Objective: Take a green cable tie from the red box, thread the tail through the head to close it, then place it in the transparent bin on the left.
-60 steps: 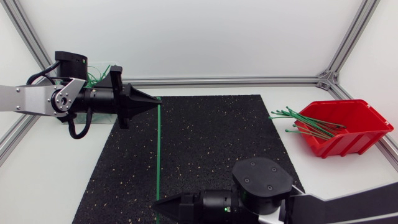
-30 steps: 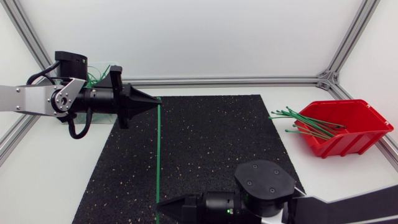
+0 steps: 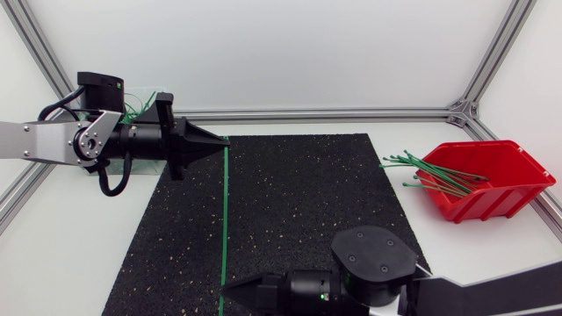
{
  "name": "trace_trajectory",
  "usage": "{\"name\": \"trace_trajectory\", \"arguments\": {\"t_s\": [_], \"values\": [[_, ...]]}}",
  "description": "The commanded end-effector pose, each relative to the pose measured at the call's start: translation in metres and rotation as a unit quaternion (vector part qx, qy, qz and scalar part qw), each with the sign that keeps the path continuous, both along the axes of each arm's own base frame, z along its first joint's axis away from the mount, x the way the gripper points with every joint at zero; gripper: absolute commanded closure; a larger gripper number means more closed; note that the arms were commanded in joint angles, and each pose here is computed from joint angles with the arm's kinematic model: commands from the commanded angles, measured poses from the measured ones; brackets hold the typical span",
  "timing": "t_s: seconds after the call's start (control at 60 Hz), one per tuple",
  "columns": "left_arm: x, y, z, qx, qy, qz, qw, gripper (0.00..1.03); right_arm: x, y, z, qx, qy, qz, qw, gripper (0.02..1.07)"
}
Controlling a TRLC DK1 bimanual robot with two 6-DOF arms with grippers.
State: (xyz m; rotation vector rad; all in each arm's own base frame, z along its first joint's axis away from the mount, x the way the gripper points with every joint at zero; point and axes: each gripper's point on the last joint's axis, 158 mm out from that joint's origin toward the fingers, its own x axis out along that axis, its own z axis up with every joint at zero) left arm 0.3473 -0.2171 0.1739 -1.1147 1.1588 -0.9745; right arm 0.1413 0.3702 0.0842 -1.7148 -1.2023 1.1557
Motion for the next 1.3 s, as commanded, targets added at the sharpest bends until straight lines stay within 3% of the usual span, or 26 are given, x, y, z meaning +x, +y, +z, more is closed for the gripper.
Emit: {"name": "trace_trajectory", "arguments": {"t_s": [0.0,0.15,0.367,0.65,0.8,0.95,1.283], "values": [[-0.011,-0.003,0.001,-0.004,-0.009,-0.012,1.0,1.0,0.005,0.001,0.002,0.004,0.021,-0.014,1.0,1.01],[-0.015,-0.002,0.002,-0.004,-0.026,-0.012,1.0,1.0,0.009,0.004,0.009,0.023,0.073,-0.043,0.996,1.01],[-0.02,-0.006,-0.003,0.002,-0.045,-0.01,0.999,1.0,0.016,0.004,0.011,0.048,0.173,-0.104,0.978,1.01],[-0.026,-0.01,-0.006,0.007,-0.054,-0.008,0.998,1.0,0.023,0.0,0.012,0.086,0.316,-0.177,0.928,1.02],[-0.029,-0.011,-0.004,0.006,-0.056,-0.011,0.998,1.0,0.027,-0.003,0.01,0.11,0.398,-0.213,0.886,1.02],[-0.032,-0.013,-0.004,0.006,-0.055,-0.013,0.998,1.0,0.029,-0.009,-0.002,0.101,0.427,-0.241,0.866,1.02],[-0.037,-0.016,-0.002,0.007,-0.058,-0.016,0.998,1.0,0.016,-0.018,-0.035,0.064,0.459,-0.26,0.847,1.02]]}}
